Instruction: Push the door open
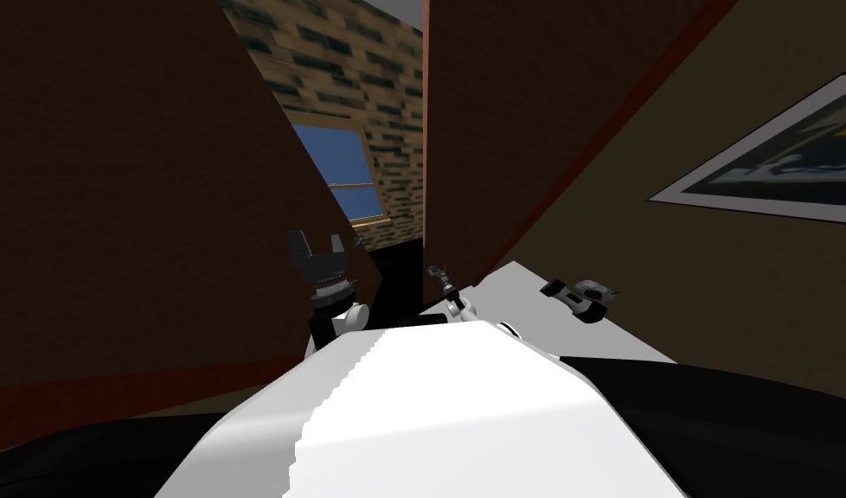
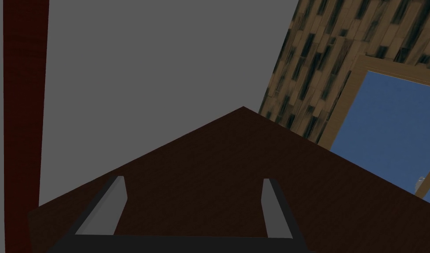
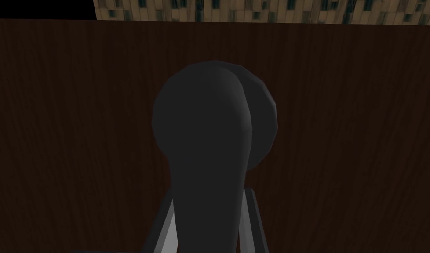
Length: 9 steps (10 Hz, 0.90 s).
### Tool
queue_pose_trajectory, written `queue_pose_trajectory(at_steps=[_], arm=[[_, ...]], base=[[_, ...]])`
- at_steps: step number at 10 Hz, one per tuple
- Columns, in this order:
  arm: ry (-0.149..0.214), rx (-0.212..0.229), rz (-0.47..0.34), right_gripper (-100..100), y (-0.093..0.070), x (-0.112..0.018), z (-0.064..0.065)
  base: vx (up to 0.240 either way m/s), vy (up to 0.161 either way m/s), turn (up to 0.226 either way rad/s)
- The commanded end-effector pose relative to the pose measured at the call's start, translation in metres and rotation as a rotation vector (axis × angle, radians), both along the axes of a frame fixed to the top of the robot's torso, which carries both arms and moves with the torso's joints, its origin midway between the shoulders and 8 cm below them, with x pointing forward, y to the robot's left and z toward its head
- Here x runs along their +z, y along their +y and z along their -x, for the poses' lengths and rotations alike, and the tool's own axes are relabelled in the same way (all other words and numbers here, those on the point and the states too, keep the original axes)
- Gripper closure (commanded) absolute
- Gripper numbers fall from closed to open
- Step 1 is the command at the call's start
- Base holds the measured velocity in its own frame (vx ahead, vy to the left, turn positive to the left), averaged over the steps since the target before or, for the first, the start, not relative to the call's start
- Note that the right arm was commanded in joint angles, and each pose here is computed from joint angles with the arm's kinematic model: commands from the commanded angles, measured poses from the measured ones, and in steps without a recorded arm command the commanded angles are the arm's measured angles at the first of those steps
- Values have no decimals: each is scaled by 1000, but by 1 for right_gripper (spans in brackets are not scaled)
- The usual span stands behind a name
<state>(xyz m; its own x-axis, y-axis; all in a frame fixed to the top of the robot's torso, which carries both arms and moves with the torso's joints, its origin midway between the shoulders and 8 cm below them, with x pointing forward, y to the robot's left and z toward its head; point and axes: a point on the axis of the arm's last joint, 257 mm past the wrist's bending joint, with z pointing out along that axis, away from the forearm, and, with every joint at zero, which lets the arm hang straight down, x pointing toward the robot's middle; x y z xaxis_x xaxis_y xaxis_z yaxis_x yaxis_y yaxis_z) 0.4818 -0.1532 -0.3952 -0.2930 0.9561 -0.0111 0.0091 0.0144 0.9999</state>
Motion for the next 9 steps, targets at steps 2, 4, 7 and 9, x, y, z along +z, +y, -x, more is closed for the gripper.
queue_pose_trajectory(at_steps=[2, 4, 7, 9], arm=[[-19, -52, 9, 100, -26, 6, -10], [-44, -69, 7, 100, -32, 16, -14], [-21, -118, 13, 100, -52, 7, -13], [-21, -118, 13, 100, -52, 7, -13]], base=[[183, 120, -50], [172, 110, -35], [122, 75, -38], [76, 70, -29]])
